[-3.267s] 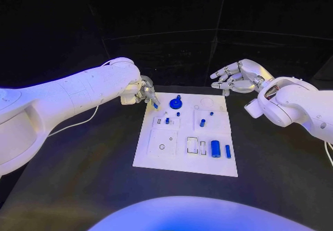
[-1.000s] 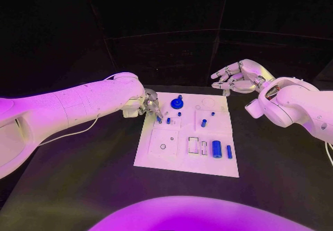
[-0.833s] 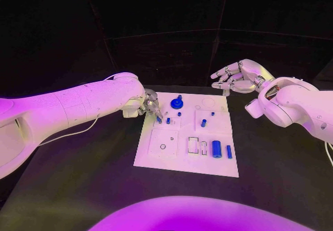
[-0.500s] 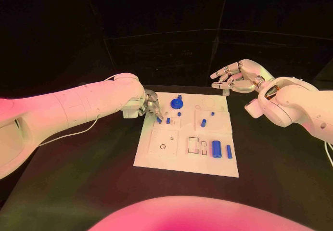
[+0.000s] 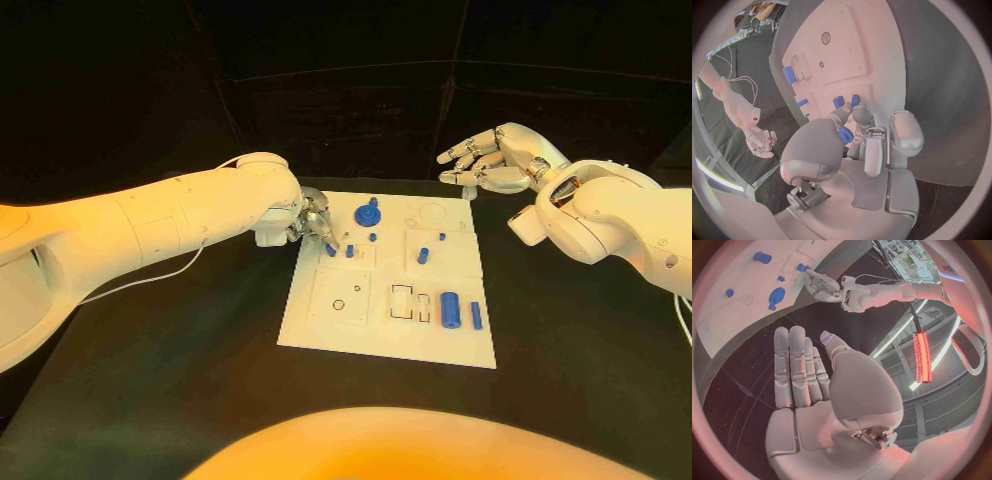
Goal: Assemble the parts on the task board
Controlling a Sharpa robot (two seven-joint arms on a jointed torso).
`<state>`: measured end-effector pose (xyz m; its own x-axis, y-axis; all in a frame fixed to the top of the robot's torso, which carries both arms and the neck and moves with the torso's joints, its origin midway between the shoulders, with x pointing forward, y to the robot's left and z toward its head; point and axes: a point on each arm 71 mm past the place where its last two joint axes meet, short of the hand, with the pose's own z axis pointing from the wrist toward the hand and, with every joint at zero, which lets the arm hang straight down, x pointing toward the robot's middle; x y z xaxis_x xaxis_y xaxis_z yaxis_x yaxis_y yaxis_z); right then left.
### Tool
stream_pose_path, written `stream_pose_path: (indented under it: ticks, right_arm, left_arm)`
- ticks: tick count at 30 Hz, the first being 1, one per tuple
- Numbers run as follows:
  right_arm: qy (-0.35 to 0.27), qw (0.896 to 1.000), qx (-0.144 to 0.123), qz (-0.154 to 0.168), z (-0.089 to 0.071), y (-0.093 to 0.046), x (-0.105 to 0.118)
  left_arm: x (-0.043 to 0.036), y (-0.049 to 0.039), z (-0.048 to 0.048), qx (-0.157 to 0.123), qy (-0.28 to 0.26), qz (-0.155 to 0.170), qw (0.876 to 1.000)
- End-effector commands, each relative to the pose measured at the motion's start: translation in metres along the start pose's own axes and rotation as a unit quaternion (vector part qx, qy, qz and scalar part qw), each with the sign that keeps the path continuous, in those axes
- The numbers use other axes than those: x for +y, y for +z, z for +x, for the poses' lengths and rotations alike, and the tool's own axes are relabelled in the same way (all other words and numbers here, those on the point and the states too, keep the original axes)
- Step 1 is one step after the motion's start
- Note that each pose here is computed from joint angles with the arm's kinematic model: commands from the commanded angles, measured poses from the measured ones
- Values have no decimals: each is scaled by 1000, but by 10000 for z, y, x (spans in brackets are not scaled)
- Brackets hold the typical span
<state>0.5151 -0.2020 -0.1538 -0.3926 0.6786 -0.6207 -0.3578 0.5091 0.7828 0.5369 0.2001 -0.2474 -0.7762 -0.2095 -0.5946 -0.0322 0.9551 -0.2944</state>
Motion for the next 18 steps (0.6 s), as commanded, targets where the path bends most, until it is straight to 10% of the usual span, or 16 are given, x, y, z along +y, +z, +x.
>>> stream_pose_path:
  ticks: [1, 18]
  right_arm:
    - [0, 1000, 3, -7, -4, 5, 18]
    - [0, 1000, 4, -8, 5, 12, 24]
  left_arm:
    - [7, 1, 32, 14, 10, -6, 1000]
    - [-10, 17, 38, 20, 13, -11, 1000]
